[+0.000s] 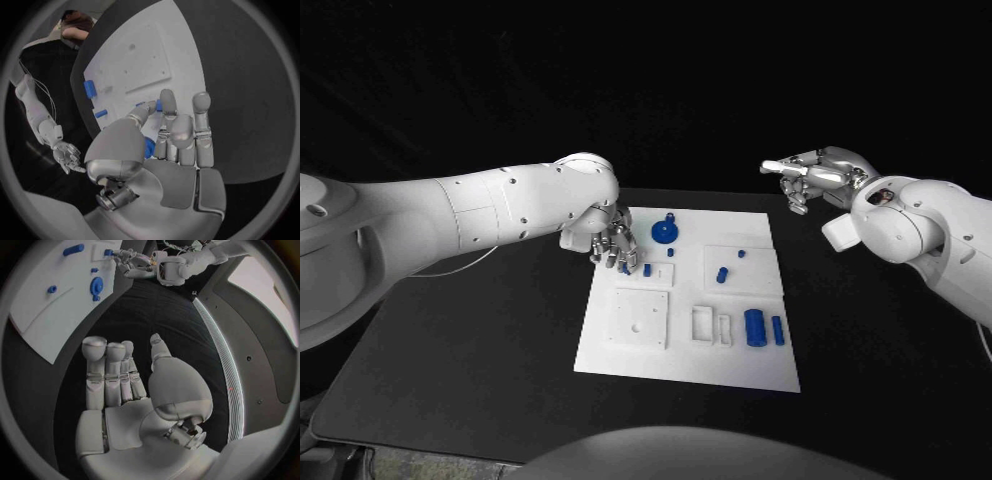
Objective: Assemble the parts on the task board
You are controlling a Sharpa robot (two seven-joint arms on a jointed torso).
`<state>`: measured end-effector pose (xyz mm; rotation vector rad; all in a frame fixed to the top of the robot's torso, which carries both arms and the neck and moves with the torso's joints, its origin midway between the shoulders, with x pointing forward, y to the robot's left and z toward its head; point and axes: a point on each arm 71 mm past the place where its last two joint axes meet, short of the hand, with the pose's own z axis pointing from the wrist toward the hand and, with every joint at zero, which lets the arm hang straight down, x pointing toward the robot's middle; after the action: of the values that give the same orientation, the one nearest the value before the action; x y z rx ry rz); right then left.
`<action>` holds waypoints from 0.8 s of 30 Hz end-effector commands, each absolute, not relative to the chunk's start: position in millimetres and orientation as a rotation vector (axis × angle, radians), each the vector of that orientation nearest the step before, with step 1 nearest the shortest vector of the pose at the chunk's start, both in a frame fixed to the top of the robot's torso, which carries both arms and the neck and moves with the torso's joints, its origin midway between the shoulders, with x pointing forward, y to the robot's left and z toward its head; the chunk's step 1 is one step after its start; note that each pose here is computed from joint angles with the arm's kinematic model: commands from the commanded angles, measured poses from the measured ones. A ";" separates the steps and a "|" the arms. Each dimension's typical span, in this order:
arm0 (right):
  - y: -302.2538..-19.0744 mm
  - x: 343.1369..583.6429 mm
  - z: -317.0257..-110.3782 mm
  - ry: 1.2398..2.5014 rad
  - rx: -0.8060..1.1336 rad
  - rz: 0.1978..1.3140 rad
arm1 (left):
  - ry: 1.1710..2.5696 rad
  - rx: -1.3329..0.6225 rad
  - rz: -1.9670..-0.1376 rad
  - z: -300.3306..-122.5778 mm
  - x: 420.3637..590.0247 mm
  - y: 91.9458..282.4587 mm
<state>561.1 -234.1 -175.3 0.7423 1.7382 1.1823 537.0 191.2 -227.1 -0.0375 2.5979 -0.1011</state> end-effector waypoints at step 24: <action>-232.3 560.7 -176.0 1.752 0.725 1.195 | 2.607 -0.011 -0.079 -229.1 535.0 189.6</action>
<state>561.3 -234.5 -176.0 0.7426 1.7413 1.1820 536.3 190.0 -227.1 -0.0279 2.6001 -0.0969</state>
